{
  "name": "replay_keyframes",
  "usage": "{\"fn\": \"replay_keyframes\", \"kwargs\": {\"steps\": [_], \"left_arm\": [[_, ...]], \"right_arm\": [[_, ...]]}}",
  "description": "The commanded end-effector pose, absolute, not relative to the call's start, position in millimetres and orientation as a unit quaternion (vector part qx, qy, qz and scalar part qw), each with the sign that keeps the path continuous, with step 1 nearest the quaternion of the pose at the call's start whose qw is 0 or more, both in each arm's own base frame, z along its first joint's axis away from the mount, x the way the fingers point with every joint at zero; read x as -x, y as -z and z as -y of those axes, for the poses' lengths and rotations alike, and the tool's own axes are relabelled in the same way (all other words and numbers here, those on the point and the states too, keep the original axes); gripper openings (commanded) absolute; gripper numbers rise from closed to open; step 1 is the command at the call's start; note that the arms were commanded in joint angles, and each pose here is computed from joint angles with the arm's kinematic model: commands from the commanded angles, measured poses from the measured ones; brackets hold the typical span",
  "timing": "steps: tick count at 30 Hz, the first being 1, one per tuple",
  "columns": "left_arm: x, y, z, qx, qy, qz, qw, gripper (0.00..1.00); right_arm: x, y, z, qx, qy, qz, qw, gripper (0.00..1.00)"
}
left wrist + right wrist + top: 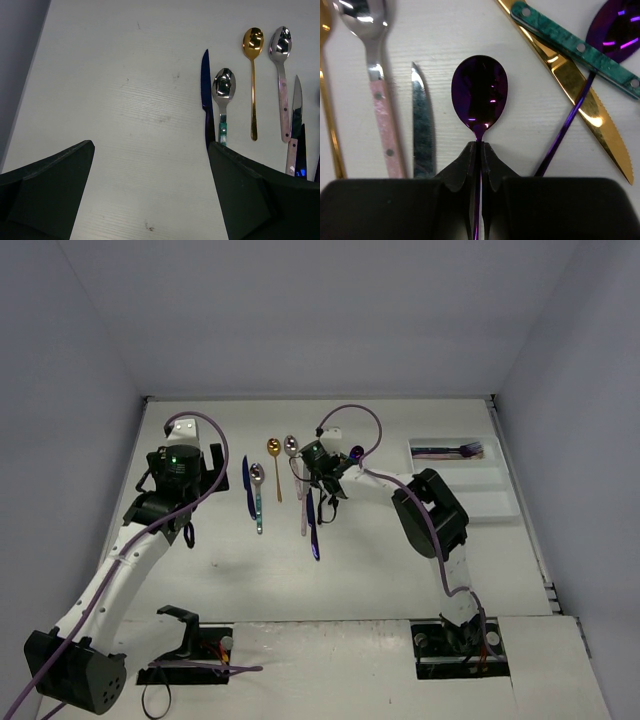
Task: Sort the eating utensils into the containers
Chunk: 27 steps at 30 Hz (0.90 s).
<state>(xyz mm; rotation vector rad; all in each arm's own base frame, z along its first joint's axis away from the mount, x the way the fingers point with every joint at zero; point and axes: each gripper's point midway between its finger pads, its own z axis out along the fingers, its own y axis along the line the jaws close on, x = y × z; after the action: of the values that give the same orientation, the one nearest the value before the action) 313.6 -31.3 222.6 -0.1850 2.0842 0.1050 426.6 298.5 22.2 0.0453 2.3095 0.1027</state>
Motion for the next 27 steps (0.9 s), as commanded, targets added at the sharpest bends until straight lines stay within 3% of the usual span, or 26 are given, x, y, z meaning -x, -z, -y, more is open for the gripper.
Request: {"fn": "replay_keyframes", "kwargs": {"steps": [1, 6, 11, 19, 27], "left_arm": [[-319.2, -237.2, 29.4, 0.086, -0.04, -0.849, 0.52, 0.97], [-318.7, -237.4, 29.1, 0.086, -0.04, -0.848, 0.521, 0.97], [-318.3, -237.8, 29.1, 0.087, -0.039, -0.848, 0.521, 0.97], [-318.6, -237.0, 30.5, 0.088, -0.036, -0.849, 0.519, 0.97], [-319.4, -235.3, 31.5, 0.088, -0.033, -0.851, 0.517, 0.97]], "right_arm": [[-457.2, -107.5, -324.0, -0.034, -0.094, -0.875, 0.474, 0.0], [-464.0, -165.8, -304.7, -0.065, -0.093, -0.845, 0.522, 0.0], [-455.3, -192.2, -226.0, -0.175, -0.074, -0.818, 0.542, 0.0], [-421.2, -158.3, -50.0, -0.348, -0.002, -0.782, 0.517, 0.0], [-376.3, -122.7, 61.9, -0.486, 0.039, -0.729, 0.481, 0.0]]}}
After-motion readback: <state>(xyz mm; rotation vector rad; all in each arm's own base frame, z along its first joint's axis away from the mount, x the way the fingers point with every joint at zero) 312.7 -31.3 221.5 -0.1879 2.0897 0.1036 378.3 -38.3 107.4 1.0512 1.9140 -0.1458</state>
